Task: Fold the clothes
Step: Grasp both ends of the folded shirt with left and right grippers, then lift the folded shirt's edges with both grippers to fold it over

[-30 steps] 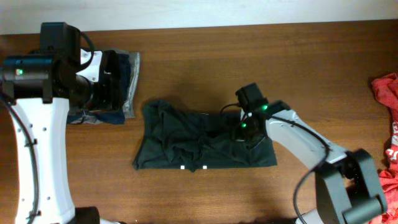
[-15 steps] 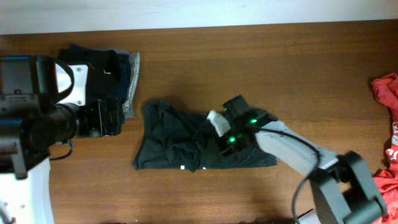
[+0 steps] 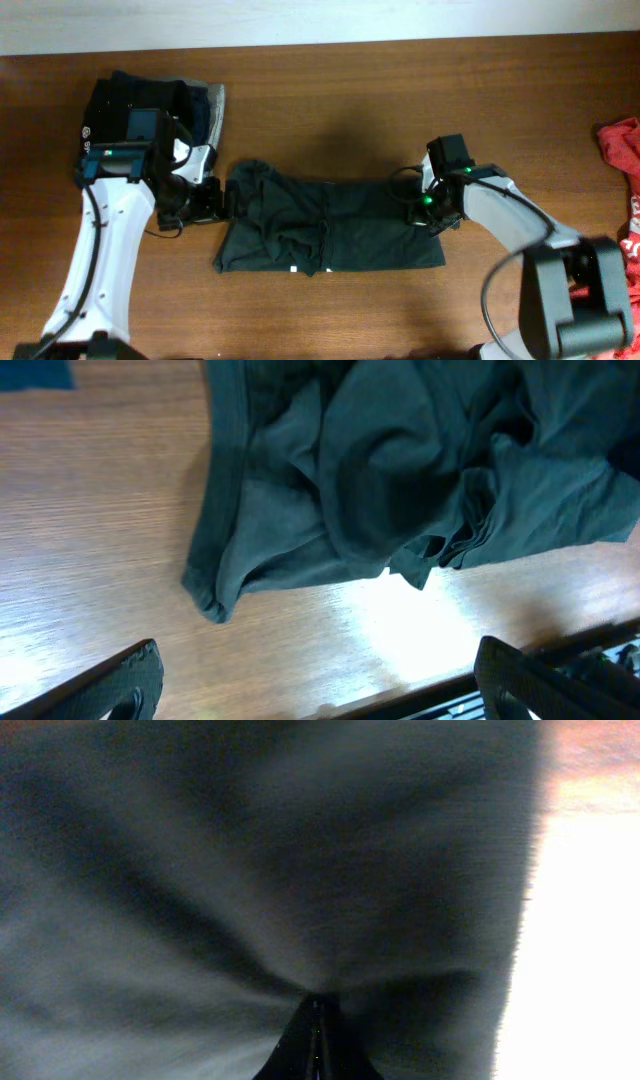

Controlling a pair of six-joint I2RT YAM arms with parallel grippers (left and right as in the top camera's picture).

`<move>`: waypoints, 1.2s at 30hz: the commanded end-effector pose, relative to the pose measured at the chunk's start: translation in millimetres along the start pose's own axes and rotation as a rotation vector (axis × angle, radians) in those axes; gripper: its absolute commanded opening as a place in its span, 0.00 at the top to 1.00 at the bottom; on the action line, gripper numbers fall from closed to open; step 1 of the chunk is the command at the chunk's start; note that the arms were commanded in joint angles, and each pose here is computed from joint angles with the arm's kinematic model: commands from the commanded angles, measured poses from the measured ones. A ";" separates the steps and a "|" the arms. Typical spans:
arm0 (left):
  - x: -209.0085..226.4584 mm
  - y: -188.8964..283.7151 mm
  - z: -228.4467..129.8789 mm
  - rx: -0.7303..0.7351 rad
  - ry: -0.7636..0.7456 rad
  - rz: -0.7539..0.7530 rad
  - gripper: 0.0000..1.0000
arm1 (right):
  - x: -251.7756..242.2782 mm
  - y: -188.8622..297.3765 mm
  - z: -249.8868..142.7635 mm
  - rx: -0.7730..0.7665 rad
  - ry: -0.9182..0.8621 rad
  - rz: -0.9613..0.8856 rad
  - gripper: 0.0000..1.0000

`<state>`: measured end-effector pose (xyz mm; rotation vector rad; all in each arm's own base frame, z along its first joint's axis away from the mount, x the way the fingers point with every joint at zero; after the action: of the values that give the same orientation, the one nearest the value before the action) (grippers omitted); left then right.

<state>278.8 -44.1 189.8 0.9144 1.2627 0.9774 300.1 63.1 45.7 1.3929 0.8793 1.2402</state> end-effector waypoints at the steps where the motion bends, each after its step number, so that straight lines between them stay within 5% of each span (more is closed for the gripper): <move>1: 0.7 -16.3 0.7 0.046 0.013 -0.054 0.01 | -45.9 -21.1 1.8 0.024 -0.187 -0.184 0.96; 8: 6.2 -43.6 17.6 0.069 0.007 -0.055 0.01 | -82.5 -15.8 2.3 0.056 -0.340 -0.182 0.96; 21: -2.6 -156.1 37.2 0.219 -0.101 -0.085 0.01 | -74.8 -16.3 0.5 0.087 -0.244 -0.108 0.96; 29: -35.7 -179.6 39.4 0.192 -0.286 -0.461 0.01 | -74.6 -16.1 -1.9 0.099 -0.232 -0.106 0.96; 36: -39.3 -186.3 32.0 0.206 -0.348 -0.489 0.09 | -74.1 -16.1 -2.8 0.104 -0.233 -0.102 0.96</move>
<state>338.6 -138.7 53.7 0.7902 1.2198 0.3640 306.9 7.9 38.6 1.5024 0.7469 1.0606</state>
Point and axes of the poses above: each gripper's point midway between its finger pads, its own y axis back along the fingers, its own x axis along the line the jaws close on, z = x × y, the point moved 4 cm from there along y, back along the fingers, and after that the axes turned 2 degrees about -y, right-handed, at the moved point
